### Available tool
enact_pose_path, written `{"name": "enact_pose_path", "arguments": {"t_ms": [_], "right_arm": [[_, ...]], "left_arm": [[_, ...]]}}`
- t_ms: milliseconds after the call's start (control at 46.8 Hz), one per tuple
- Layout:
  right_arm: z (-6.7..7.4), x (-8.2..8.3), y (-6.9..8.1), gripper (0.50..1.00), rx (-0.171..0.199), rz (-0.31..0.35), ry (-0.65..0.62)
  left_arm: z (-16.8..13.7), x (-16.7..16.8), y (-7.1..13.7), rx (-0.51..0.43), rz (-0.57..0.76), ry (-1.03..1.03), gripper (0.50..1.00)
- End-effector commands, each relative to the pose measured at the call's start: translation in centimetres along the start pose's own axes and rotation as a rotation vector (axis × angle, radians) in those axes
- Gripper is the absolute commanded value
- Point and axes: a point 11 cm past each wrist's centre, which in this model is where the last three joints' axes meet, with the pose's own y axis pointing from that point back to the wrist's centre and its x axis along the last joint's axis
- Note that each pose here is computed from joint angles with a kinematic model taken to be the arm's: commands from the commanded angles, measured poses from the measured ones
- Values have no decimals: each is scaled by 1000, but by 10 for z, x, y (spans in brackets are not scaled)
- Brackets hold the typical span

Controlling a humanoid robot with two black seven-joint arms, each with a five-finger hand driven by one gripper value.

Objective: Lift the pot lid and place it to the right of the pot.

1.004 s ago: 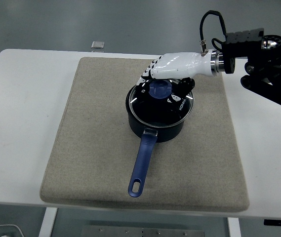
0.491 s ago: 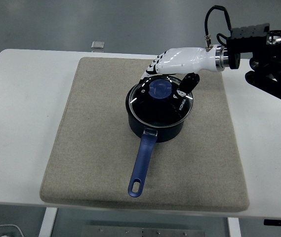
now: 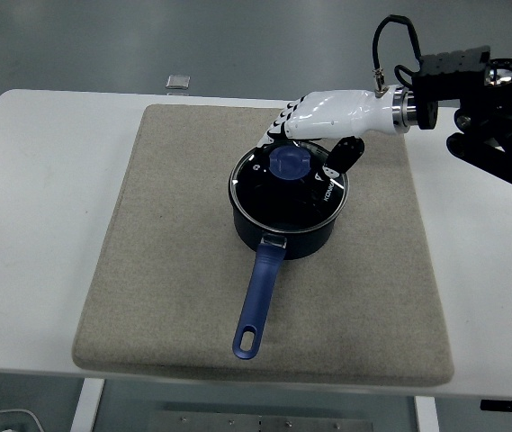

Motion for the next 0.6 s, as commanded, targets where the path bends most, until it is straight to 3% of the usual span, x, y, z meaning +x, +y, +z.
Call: {"name": "enact_pose_path", "arguments": {"t_ms": [0, 577], "right_arm": [[0, 0, 1, 889, -1, 1, -1], [0, 0, 1, 877, 0, -5, -3]], "left_arm": [[0, 0, 0, 0, 0, -1, 1000], [0, 0, 0, 0, 0, -1, 1000]]}}
